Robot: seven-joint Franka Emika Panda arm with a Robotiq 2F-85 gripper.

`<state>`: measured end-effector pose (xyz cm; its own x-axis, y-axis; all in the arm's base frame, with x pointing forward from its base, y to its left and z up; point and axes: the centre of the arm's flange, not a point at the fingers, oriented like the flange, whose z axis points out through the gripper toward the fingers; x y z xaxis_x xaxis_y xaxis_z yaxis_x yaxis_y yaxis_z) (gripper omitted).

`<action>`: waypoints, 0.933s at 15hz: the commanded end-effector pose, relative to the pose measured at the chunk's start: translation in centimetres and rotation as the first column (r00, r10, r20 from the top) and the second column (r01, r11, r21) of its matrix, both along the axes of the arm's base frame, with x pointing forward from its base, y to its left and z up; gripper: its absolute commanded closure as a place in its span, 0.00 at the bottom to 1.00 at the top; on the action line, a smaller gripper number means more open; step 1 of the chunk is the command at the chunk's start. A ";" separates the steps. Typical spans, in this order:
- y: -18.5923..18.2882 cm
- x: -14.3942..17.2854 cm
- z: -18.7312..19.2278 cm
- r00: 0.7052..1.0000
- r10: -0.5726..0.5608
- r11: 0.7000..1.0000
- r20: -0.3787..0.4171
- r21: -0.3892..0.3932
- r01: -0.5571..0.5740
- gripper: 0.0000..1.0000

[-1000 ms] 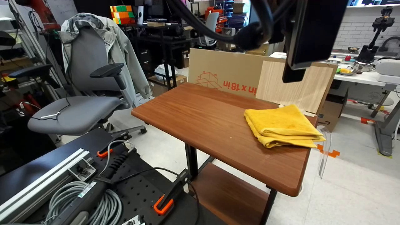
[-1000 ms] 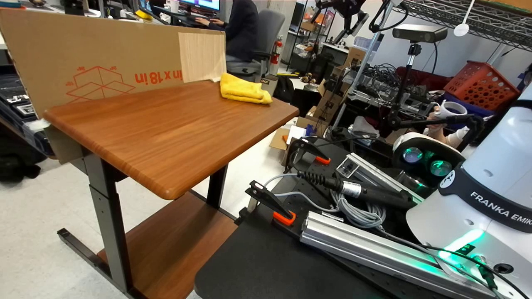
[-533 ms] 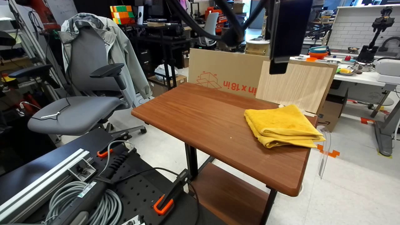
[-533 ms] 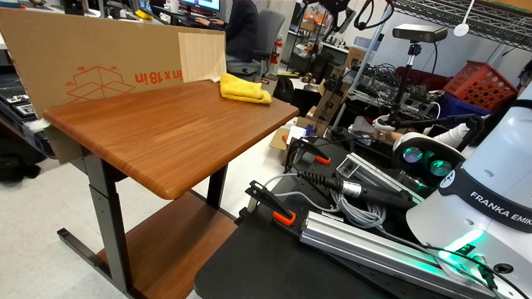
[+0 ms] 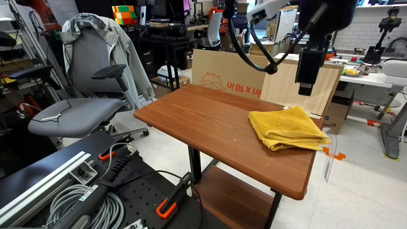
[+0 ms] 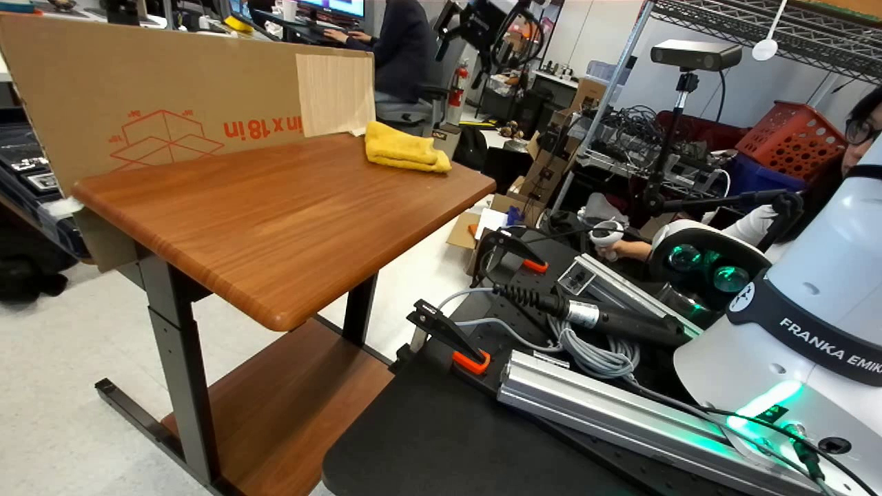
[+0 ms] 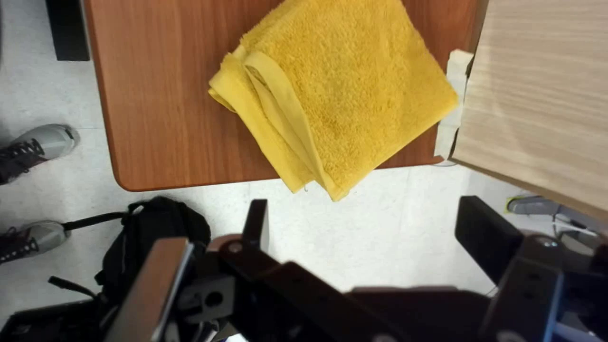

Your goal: Wipe the table with the towel

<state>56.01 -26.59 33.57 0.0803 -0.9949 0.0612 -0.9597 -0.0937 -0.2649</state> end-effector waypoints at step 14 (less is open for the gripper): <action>5.0 12.8 -15.1 0.943 -0.132 0.987 -0.305 0.052 0.155 0.00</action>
<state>67.53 -21.50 20.43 -0.0523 -0.9975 -0.0473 -0.9986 0.0523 0.0010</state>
